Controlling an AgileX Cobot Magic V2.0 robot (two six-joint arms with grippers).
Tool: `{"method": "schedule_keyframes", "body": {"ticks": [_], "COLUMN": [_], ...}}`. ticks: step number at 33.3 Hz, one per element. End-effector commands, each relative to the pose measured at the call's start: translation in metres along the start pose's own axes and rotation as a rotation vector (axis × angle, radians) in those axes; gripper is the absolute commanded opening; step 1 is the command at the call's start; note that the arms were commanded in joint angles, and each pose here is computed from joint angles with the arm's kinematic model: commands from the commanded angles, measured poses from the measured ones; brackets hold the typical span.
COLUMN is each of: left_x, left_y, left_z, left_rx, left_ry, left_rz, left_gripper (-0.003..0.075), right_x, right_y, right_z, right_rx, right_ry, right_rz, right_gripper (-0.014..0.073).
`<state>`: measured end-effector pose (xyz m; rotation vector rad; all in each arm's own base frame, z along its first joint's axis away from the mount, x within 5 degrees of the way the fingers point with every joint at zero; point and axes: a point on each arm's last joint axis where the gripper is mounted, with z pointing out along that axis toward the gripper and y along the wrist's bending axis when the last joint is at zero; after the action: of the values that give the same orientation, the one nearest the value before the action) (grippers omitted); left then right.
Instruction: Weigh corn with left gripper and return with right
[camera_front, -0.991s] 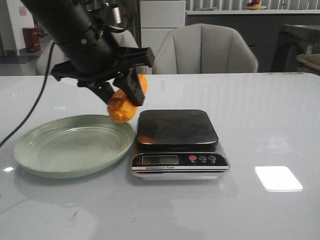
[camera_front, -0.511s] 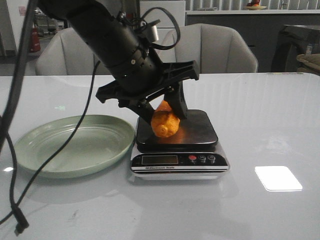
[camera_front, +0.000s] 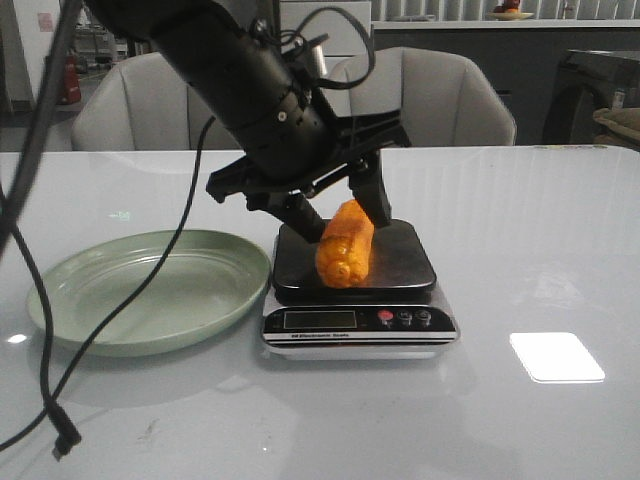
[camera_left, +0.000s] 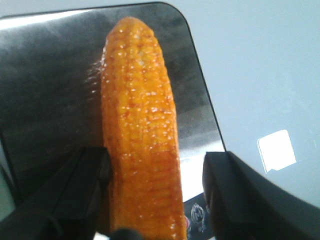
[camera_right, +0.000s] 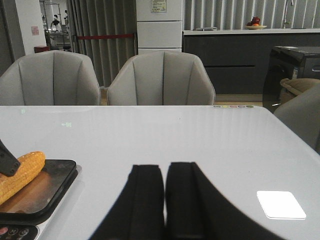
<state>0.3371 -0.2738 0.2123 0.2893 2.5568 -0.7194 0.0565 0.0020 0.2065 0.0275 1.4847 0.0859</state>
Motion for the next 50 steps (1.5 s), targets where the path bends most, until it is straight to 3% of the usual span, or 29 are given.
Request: {"method": "schedule_keyframes", "body": {"ticks": [1, 11, 25, 36, 50], "left_x": [-0.019, -0.002, 0.041, 0.102, 0.195], "left_y": [-0.017, -0.015, -0.012, 0.008, 0.048], "left_z": [-0.043, -0.096, -0.214, -0.291, -0.345], "left_rx": [0.045, -0.013, -0.045, -0.07, -0.058], "left_ry": [-0.115, -0.135, -0.349, -0.536, -0.794], "left_rz": [0.031, 0.175, 0.356, 0.465, 0.531], "left_gripper": [0.0447, 0.0447, 0.0447, 0.0447, 0.0447], "right_x": [-0.005, -0.005, -0.005, -0.005, -0.005], "right_y": [0.0, 0.0, 0.0, 0.0, 0.0], "right_z": [-0.002, -0.002, -0.002, -0.002, -0.002], "right_rx": [-0.004, -0.004, -0.004, -0.004, -0.004], "right_ry": [-0.092, -0.092, -0.092, -0.092, -0.091], "right_rz": [-0.026, -0.026, -0.026, -0.026, -0.026], "right_gripper": [0.0185, 0.0185, 0.0185, 0.0185, 0.0185]}}
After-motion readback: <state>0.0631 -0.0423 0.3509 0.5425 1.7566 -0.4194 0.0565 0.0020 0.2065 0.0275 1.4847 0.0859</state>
